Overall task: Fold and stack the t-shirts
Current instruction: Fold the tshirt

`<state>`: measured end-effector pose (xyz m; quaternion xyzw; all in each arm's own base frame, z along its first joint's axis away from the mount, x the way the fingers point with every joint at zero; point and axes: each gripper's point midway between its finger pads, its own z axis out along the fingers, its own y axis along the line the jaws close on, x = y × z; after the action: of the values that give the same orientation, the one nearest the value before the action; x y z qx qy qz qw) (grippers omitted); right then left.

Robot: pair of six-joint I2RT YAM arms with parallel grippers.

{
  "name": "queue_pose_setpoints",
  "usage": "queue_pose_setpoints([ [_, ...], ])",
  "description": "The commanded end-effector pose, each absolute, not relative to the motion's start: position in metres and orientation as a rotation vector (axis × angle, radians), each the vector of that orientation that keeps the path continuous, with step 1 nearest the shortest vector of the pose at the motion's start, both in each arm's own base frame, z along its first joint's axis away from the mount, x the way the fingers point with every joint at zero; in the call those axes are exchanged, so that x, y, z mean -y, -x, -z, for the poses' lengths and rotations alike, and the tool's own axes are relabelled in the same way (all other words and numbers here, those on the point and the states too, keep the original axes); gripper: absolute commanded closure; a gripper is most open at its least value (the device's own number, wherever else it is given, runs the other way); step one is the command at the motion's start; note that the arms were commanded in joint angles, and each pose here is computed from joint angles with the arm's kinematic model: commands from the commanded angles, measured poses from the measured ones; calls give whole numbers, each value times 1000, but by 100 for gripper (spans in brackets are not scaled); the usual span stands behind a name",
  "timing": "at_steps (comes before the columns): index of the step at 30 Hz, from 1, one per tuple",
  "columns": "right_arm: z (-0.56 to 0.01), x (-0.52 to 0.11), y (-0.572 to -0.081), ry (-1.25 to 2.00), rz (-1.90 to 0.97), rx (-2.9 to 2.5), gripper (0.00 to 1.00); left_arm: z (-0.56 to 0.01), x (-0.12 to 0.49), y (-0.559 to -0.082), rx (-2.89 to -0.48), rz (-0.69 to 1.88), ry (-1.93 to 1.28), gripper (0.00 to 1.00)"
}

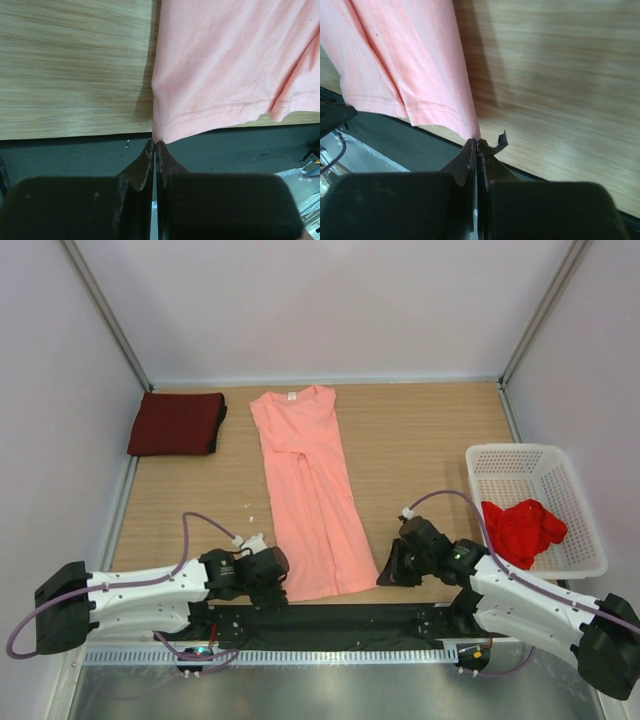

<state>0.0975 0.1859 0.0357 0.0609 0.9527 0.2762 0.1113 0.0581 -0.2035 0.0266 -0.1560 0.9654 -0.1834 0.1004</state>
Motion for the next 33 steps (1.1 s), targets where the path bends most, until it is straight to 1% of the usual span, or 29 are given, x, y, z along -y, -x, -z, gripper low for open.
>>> queue_pose_setpoints([
  [1,-38,-185,-93,-252,-745,-2795,99,-36,212,-52,-2876,605,424,100],
  [8,-52,-187,-92,-274,-746,-2747,99,-45,223,-47,-2879,686,390,100],
  [13,-62,-189,-104,-219,-683,-2733,99,-53,225,-62,-2811,704,400,99],
  [17,-72,-198,-112,-195,-675,-2730,99,-57,224,-72,-2814,676,387,100],
  [18,-71,-196,-118,-197,-630,-2718,99,-60,227,-74,-2809,686,383,100],
  [21,-87,-200,-131,-177,-600,-2679,99,-65,229,-83,-2802,694,387,100],
  [26,-94,-204,-154,-128,-496,-2655,99,-72,216,-110,-2781,663,436,100],
  [28,-97,-209,-170,-95,-462,-2657,99,-80,209,-131,-2742,658,497,100],
  [30,-110,-218,-186,-60,-472,-2631,99,-83,203,-141,-2750,637,466,100],
  [32,-109,-218,-204,-27,-421,-2632,99,-95,198,-164,-2715,626,458,100],
  [33,-123,-225,-217,-22,-439,-2601,99,-92,195,-169,-2735,595,455,100],
])
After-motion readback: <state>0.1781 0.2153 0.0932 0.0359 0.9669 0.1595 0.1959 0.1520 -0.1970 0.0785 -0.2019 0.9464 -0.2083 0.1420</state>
